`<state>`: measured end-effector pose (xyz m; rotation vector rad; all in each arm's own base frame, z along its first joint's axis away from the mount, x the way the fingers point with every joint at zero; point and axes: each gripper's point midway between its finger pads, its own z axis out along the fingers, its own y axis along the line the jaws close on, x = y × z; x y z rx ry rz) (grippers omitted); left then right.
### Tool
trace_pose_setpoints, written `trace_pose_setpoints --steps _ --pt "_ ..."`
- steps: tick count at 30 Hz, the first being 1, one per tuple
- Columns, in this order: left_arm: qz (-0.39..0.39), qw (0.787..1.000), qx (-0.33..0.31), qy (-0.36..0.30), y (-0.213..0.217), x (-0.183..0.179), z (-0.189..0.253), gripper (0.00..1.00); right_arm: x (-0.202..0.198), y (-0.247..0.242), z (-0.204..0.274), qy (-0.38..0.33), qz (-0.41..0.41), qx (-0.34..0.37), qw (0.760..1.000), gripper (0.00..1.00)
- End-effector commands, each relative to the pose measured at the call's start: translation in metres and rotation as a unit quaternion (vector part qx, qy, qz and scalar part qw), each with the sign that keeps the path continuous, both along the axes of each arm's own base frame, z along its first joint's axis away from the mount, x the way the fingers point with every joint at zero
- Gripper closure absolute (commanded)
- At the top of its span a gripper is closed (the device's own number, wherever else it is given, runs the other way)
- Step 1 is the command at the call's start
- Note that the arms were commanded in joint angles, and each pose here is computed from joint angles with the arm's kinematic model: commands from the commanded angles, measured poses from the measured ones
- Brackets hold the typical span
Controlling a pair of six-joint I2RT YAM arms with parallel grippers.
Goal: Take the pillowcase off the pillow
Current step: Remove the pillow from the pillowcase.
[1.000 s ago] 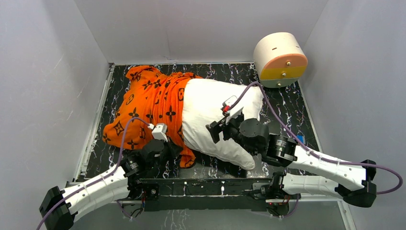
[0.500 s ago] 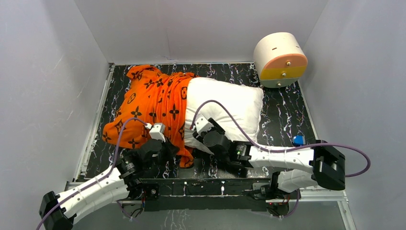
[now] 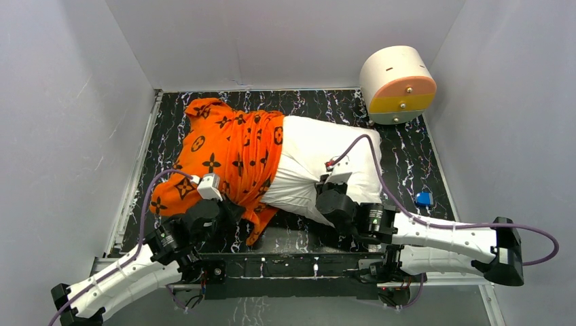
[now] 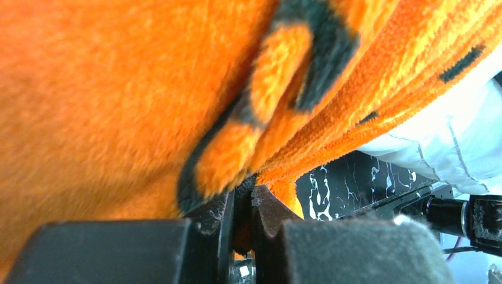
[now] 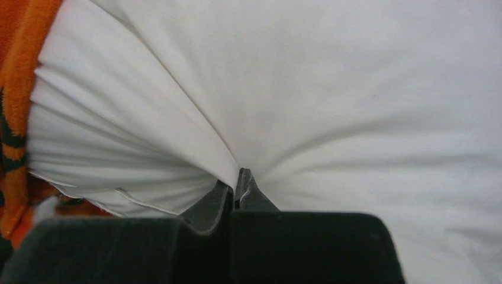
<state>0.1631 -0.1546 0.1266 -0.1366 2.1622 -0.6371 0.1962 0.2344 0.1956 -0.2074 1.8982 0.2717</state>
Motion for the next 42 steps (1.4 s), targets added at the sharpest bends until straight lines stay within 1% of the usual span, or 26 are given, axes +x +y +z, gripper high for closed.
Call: trace_pose_setpoints --steps 1,2,3,4,6,7,9,11,13,16,18,20,22,23,25,26,27,28,33,37,39,40,41,42 --pt "0.046 0.995 0.054 -0.074 0.033 0.018 0.024 0.93 0.009 -0.085 -0.001 -0.032 -0.131 -0.091 0.987 1.00" --pt "0.016 0.995 0.044 -0.084 0.022 0.017 0.031 0.77 0.009 -0.082 0.000 -0.030 -0.123 -0.088 0.988 1.00" --pt "-0.008 0.995 0.036 -0.088 0.013 0.015 0.037 0.55 0.009 -0.078 0.000 -0.027 -0.115 -0.085 0.989 1.00" --pt "-0.032 0.994 0.031 -0.095 0.006 0.013 0.044 0.42 0.008 -0.075 0.000 -0.025 -0.108 -0.083 0.990 1.00" --pt "-0.061 0.992 0.028 -0.104 -0.002 0.010 0.058 0.25 0.008 -0.072 -0.002 -0.021 -0.100 -0.085 0.991 1.00" --pt "-0.057 0.993 0.031 -0.103 -0.001 0.011 0.062 0.19 0.008 -0.072 -0.003 -0.020 -0.100 -0.086 0.991 1.00" --pt "-0.017 0.995 0.042 -0.090 0.013 0.014 0.065 0.11 0.008 -0.070 -0.003 -0.019 -0.099 -0.086 0.991 1.00" --pt "0.036 0.995 0.059 -0.077 0.032 0.018 0.061 0.06 0.007 -0.067 -0.002 -0.016 -0.094 -0.079 0.992 1.00" --pt "0.047 0.994 0.060 -0.079 0.032 0.021 0.061 0.03 0.006 -0.062 -0.001 -0.011 -0.086 -0.069 0.994 1.00" --pt "0.031 0.993 0.072 -0.088 0.020 0.030 0.058 0.02 0.005 -0.055 0.002 -0.009 -0.069 -0.053 0.996 1.00" --pt "0.012 0.991 0.101 -0.091 0.010 0.037 0.053 0.02 0.004 -0.052 0.004 -0.009 -0.057 -0.040 0.998 1.00" --pt "0.013 0.987 0.139 -0.081 0.008 0.046 0.046 0.03 0.002 -0.050 0.008 -0.009 -0.049 -0.024 0.998 1.00" --pt "0.032 0.979 0.188 -0.065 0.014 0.054 0.038 0.23 0.001 -0.052 0.012 -0.011 -0.048 -0.009 0.999 1.00" --pt "0.050 0.975 0.211 -0.055 0.020 0.057 0.035 0.37 0.000 -0.055 0.013 -0.012 -0.050 -0.003 0.999 1.00" --pt "0.079 0.967 0.239 -0.048 0.030 0.062 0.036 0.71 0.001 -0.064 0.017 -0.018 -0.068 0.008 0.997 1.00" --pt "0.090 0.964 0.245 -0.049 0.034 0.063 0.039 0.86 0.001 -0.071 0.018 -0.020 -0.081 0.014 0.996 1.00" --pt "0.101 0.963 0.244 -0.052 0.038 0.063 0.043 0.97 0.001 -0.077 0.018 -0.021 -0.092 0.016 0.995 1.00" --pt "0.116 0.962 0.242 -0.059 0.043 0.064 0.048 1.00 0.000 -0.084 0.017 -0.021 -0.103 0.017 0.994 1.00" --pt "0.207 0.950 0.212 -0.096 0.089 0.052 0.077 1.00 -0.005 -0.108 0.012 -0.016 -0.131 0.007 0.991 1.00" --pt "0.272 0.935 0.184 -0.132 0.133 0.034 0.104 1.00 -0.007 -0.111 0.009 -0.010 -0.129 0.008 0.992 1.00" --pt "0.274 0.936 0.165 -0.147 0.140 0.030 0.116 1.00 -0.006 -0.105 0.008 -0.011 -0.118 0.005 0.993 1.00" --pt "0.265 0.939 0.159 -0.153 0.139 0.028 0.120 0.98 -0.006 -0.101 0.008 -0.011 -0.111 0.004 0.994 1.00" --pt "0.254 0.943 0.150 -0.155 0.136 0.028 0.123 0.82 -0.005 -0.096 0.007 -0.012 -0.102 0.003 0.995 1.00" --pt "0.241 0.947 0.144 -0.158 0.132 0.028 0.125 0.62 -0.005 -0.092 0.007 -0.011 -0.092 0.000 0.996 1.00"
